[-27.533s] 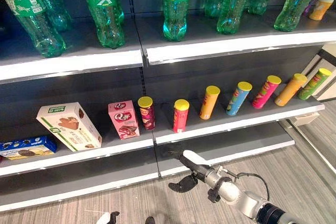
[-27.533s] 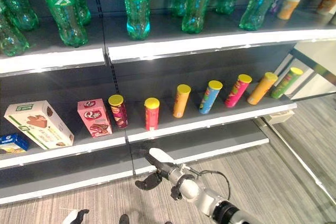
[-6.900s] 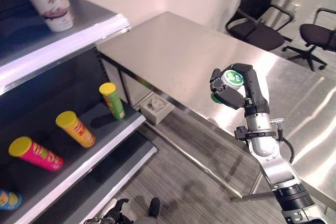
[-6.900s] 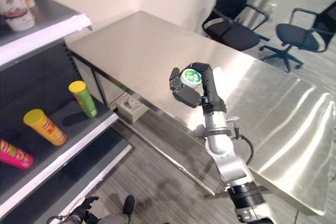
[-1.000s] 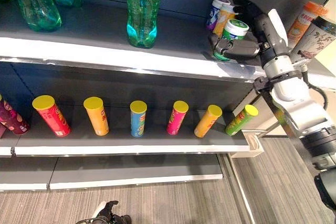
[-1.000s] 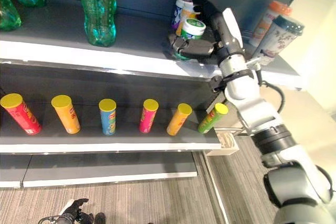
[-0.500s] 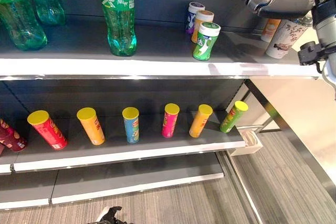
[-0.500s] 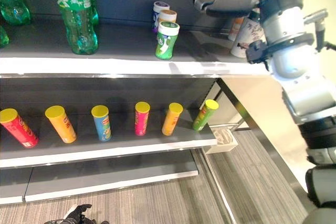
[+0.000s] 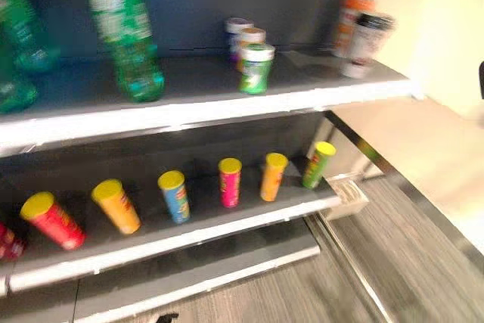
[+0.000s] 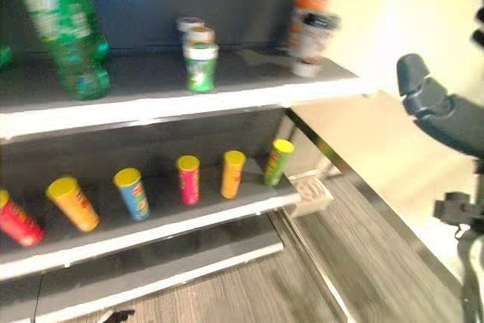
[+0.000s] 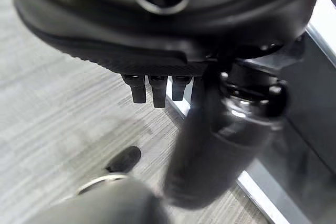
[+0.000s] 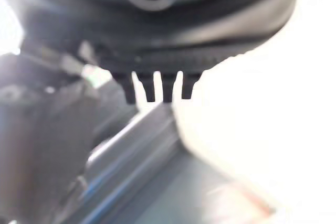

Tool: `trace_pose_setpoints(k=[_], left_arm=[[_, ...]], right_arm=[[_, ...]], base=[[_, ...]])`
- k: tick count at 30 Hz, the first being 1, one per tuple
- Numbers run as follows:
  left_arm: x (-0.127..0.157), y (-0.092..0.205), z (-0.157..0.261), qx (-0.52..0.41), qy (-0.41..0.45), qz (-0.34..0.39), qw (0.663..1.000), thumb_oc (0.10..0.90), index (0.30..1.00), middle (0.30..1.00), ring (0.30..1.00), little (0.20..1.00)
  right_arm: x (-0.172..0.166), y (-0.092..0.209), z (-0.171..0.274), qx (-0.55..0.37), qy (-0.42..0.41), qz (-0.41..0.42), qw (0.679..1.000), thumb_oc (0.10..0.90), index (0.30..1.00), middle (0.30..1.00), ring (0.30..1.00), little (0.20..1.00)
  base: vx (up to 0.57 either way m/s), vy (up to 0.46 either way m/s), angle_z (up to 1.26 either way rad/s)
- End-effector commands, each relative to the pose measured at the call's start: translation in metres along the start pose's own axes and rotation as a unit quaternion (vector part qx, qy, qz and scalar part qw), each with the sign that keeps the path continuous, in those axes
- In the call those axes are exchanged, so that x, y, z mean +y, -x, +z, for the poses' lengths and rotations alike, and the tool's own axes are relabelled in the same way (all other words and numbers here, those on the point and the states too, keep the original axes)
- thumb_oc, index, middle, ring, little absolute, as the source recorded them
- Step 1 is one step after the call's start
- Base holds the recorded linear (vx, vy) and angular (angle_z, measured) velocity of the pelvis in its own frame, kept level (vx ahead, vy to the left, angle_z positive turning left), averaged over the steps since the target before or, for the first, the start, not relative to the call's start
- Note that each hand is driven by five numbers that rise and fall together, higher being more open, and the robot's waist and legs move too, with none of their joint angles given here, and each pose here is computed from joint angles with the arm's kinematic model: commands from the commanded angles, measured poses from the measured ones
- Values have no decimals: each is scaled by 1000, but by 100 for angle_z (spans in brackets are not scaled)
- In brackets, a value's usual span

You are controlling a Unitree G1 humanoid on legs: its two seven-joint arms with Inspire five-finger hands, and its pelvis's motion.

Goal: Put the goods on the table back onto the shelves and tidy them up.

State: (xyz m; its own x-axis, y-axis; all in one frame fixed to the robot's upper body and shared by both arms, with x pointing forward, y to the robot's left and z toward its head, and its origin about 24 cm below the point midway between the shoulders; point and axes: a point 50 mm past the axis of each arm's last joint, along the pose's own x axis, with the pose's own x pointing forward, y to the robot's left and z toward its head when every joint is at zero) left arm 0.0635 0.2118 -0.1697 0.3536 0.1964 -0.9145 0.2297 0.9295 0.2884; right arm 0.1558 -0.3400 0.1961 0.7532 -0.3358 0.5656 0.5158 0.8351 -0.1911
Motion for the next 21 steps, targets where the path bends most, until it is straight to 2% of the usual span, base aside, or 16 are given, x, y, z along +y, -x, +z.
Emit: trace_pose_setpoints(k=[1,4,5,6,7,8,11,12,13,14,16,17,18,19,20,21], left_arm=[[-3,-2,7,-5,0,-14,1000,800,900,900,900,900],[-4,-1,1,3,20,-18,1000,800,900,900,900,900],[-2,-1,0,2,31,-17,999,800,900,900,900,900],[-2,0,0,3,32,-17,999,800,900,900,900,900],[-1,0,-2,1,33,-20,999,800,900,900,900,900],[0,0,-3,2,32,-22,999,800,900,900,900,900],[0,0,-2,1,29,-29,999,800,900,900,900,900],[1,-1,0,0,23,-31,999,800,900,900,900,900],[1,-1,0,0,23,-31,999,800,900,900,900,900],[2,-1,1,0,21,-32,999,800,900,900,900,900],[2,-2,4,0,16,-32,999,800,900,900,900,900],[1,-2,5,-1,13,-32,999,800,900,900,900,900],[2,-3,8,1,11,-27,1000,800,900,900,900,900],[3,-3,8,4,11,-22,1000,800,900,900,900,900],[4,-4,11,4,3,-16,1000,800,900,900,900,900],[4,-4,11,3,3,-16,1000,800,900,900,900,900]], right_arm=[[34,-11,9,-62,-107,47,991,800,900,900,900,900],[62,20,-16,21,-177,98,979,800,900,900,900,900],[81,35,-25,66,-196,160,965,800,900,900,900,900],[81,35,-25,66,-196,161,965,800,900,900,900,900],[93,49,-36,112,-203,227,946,800,900,900,900,900],[99,58,-43,142,-207,251,935,800,900,900,900,900],[119,103,-89,286,-220,292,886,800,900,900,900,900],[122,126,-110,352,-219,285,864,800,900,900,900,900],[122,126,-110,352,-219,285,864,800,900,900,900,900],[126,146,-129,408,-220,273,843,800,900,900,900,900],[128,201,-169,539,-206,216,788,800,900,900,900,900],[128,232,-187,612,-202,163,748,800,900,900,900,900],[127,280,-202,711,-202,45,672,800,900,900,900,900],[126,301,-203,749,-205,-17,630,800,900,900,900,900],[118,329,-199,797,-194,-107,562,800,900,900,900,900],[118,329,-200,796,-194,-107,563,800,900,900,900,900]], base=[[-49,-56,-15],[-42,-55,-8],[-41,-45,-1],[-53,-51,5],[-30,-27,5],[-33,-40,5],[-16,-37,4],[0,0,0],[-9,-21,4],[-5,-17,5],[0,-30,8],[21,-43,7],[38,-39,5],[65,-48,12],[42,-30,17],[55,-40,20]])
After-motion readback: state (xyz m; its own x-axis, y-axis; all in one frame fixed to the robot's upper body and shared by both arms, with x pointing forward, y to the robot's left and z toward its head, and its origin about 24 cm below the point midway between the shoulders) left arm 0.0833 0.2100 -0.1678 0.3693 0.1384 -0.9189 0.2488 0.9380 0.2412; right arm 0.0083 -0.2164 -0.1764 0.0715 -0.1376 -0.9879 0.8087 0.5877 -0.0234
